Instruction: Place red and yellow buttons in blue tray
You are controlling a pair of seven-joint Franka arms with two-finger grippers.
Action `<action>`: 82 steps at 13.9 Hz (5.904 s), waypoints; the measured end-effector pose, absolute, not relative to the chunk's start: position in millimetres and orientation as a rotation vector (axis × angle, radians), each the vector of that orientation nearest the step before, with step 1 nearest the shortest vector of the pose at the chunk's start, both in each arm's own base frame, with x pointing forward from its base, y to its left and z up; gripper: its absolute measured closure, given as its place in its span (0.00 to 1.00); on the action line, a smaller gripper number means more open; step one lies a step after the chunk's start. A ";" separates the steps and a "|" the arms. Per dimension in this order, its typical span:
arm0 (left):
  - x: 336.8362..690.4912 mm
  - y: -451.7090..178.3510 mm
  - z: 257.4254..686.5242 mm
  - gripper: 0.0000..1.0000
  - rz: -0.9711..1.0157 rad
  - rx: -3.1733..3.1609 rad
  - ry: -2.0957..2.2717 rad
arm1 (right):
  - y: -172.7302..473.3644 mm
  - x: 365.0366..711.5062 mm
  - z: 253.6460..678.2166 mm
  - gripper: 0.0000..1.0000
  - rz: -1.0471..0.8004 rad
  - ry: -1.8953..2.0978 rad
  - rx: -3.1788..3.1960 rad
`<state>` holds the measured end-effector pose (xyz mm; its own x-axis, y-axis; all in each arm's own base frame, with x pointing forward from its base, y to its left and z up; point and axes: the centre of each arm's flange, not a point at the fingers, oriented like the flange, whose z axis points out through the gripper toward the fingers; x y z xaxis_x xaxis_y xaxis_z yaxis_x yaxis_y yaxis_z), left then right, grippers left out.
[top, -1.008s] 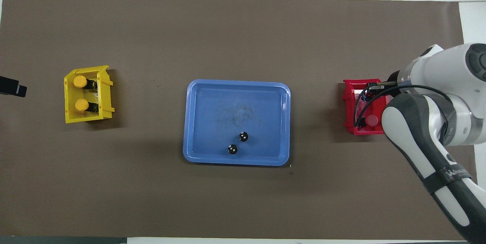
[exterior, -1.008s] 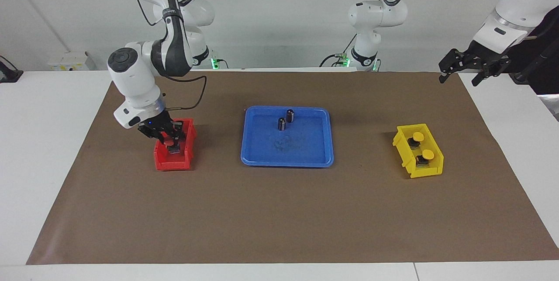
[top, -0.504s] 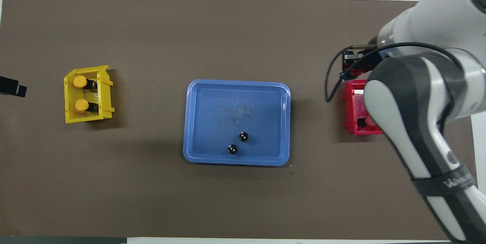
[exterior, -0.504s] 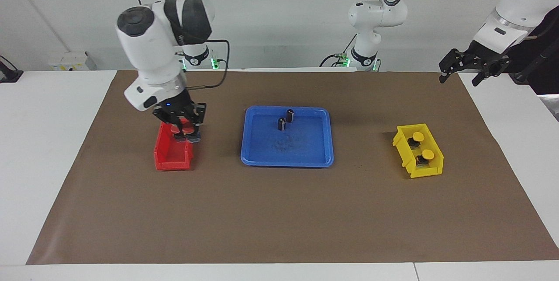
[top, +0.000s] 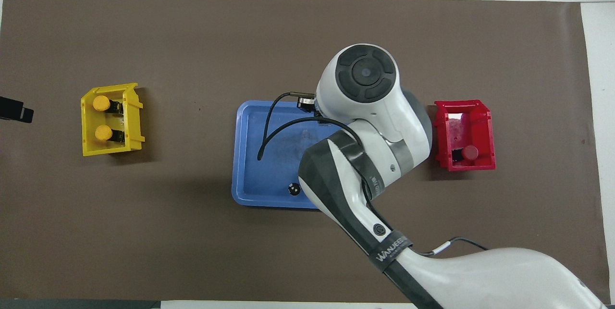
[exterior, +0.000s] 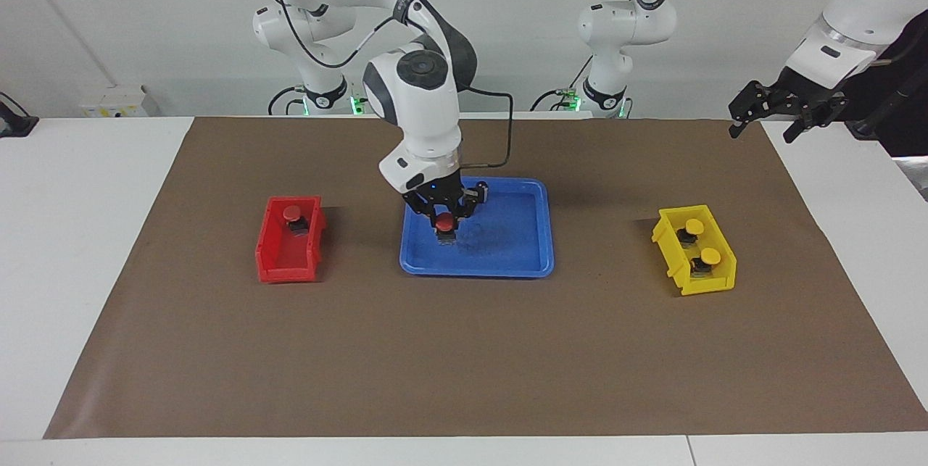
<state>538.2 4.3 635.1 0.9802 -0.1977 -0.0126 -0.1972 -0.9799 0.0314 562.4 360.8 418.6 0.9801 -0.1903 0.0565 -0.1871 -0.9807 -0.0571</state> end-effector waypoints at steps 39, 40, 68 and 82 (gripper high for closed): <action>604.2 7.3 386.8 0.40 0.226 3.125 0.036 | 4.2 508.0 369.4 0.30 -0.065 -0.080 -3.131; 604.7 7.4 382.4 0.40 0.237 3.124 0.036 | 4.2 507.5 368.8 0.31 -0.062 -0.080 -3.131; 504.4 -382.4 421.2 0.62 0.123 3.062 0.296 | 13.3 526.1 414.8 0.59 0.083 -0.109 -3.123; 492.7 -401.9 355.8 0.36 0.108 3.081 0.260 | 112.5 586.2 496.8 0.59 0.056 0.093 -3.104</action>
